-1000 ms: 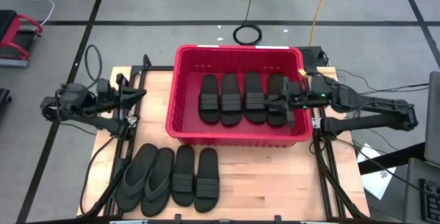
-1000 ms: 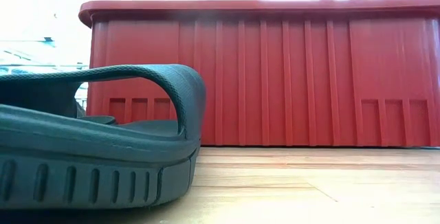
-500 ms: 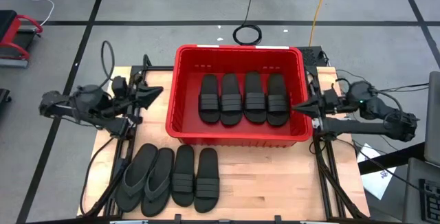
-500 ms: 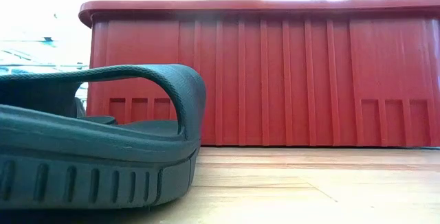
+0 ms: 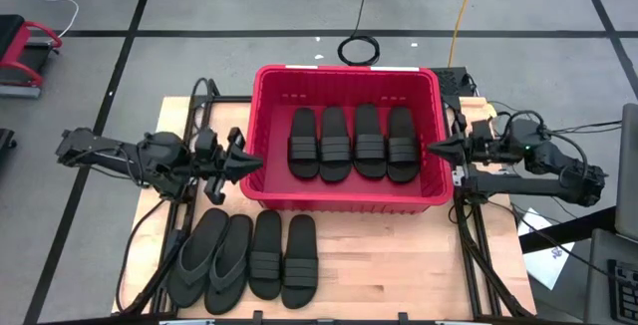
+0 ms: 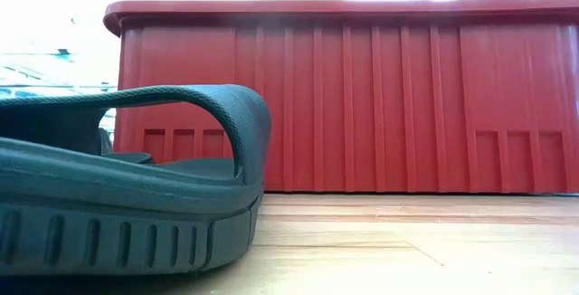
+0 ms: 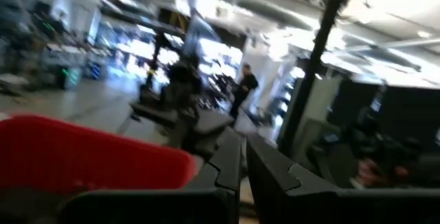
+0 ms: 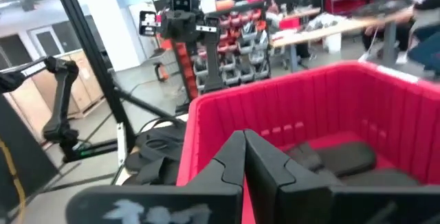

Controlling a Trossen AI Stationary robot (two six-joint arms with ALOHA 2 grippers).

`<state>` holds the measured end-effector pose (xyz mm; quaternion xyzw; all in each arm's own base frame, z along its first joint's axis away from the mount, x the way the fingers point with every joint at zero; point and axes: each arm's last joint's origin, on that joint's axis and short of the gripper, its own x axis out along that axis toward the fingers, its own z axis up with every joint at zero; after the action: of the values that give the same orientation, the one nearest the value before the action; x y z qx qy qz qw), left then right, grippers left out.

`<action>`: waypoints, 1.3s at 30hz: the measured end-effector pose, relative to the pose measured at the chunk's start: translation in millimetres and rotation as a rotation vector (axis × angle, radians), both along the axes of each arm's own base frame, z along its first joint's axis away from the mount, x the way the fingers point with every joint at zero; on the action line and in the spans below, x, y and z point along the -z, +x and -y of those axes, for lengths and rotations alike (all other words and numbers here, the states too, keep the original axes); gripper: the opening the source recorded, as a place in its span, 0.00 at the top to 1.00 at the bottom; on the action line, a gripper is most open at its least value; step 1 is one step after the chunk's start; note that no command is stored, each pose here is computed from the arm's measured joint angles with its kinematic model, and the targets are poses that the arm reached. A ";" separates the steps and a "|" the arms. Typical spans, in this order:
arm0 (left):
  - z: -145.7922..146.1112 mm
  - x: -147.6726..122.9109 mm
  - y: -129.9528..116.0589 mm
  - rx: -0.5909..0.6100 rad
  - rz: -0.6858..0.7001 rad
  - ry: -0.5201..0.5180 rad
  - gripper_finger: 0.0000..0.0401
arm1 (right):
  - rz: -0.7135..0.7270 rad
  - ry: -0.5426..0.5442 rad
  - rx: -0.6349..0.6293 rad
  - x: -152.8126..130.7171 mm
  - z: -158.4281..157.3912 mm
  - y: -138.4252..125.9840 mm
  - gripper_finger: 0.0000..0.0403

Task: Pick and place slides into bin
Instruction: Put the black slipper into the red organizer bin

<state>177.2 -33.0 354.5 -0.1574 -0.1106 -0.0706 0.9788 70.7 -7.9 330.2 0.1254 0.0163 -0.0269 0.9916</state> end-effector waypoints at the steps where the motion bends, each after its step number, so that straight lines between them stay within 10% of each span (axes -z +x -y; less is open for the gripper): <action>1: 1.1 2.3 1.3 0.026 -0.019 0.010 0.94 | -0.009 0.003 -0.002 0.9 -0.1 -0.3 1.00; 20: 56.1 23.0 61.4 0.126 -0.476 0.105 1.00 | 0.049 -0.122 -0.121 -0.1 -6.4 -19.2 1.00; 25: 66.5 31.3 76.1 0.230 -0.688 -0.046 0.99 | 0.051 -0.074 -0.215 0.0 -9.2 -19.5 1.00; 39: 105.9 86.1 109.9 0.404 -0.955 -0.054 0.65 | 0.018 -0.121 -0.214 3.3 -8.9 -18.7 1.00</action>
<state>287.1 -138.8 268.4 -0.2154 0.3792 -0.1757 0.8826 51.9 1.0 327.0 0.0629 0.0189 0.0795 0.9947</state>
